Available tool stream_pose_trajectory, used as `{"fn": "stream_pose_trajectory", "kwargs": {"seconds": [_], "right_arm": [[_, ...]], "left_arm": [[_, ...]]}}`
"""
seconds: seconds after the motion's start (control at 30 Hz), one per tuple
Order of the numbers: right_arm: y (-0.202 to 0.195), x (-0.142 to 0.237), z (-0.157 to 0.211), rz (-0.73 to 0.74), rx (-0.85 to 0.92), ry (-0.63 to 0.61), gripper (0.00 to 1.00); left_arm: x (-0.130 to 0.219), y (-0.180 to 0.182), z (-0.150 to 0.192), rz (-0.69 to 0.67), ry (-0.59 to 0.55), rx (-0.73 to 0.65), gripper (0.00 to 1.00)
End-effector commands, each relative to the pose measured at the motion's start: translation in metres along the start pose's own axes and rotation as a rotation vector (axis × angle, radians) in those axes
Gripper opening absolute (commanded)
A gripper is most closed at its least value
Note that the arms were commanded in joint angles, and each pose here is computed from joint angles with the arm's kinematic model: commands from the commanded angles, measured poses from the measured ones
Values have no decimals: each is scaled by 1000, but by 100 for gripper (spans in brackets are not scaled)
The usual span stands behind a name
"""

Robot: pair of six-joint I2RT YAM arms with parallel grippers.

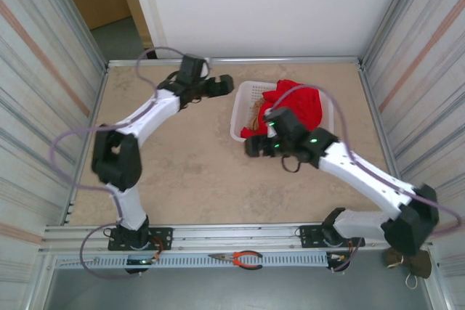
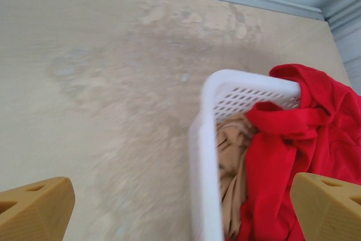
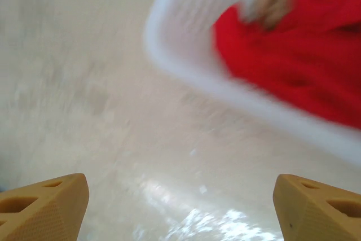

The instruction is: Fold the inside-out t-shirt

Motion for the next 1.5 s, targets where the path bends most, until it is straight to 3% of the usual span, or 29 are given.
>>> {"fn": "stream_pose_trajectory", "kwargs": {"seconds": [0.0, 0.1, 0.23, 0.4, 0.53, 0.63, 0.7, 0.83, 0.97, 1.13, 1.47], "right_arm": [[37, -34, 15, -19, 47, 60, 84], [59, -76, 21, -6, 91, 118, 83], [63, -112, 1, 73, 108, 86, 83], [25, -143, -55, 147, -27, 19, 83], [-13, -149, -122, 175, -163, -90, 82], [-38, -141, -169, 146, -254, -152, 82], [-38, -123, -188, 43, -280, -144, 81], [-35, -51, -200, -36, -242, -232, 85], [-96, -7, -203, 31, -338, -309, 86], [-173, 6, -210, 124, -464, -343, 85], [-255, -27, -236, 265, -611, -292, 82]], "left_arm": [[49, 1, 7, -15, -70, -2, 99], [73, 8, 35, -37, -58, 23, 99], [100, 16, 63, -73, -53, 61, 99], [116, 19, 88, -57, -63, 110, 99], [112, 19, 105, -34, -26, 136, 99], [106, 18, 111, -30, -4, 134, 99], [103, 16, 112, -24, 5, 124, 99], [97, 5, 114, -2, 21, 79, 99], [81, -9, 116, 37, 46, 50, 99], [62, -29, 119, 68, 99, 11, 99], [55, -56, 132, 104, 134, -23, 99]]}}
Point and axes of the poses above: each hand's point on the last joint's axis, 136 mm out from that joint toward the fingers, its own x axis back along the fingers, its own y axis along the line the jaws close on, z = x × y, the point moved 6 cm from there along x, back along the fingers, and after that the axes turned 13 degrees about -x, right-handed, at the moved point
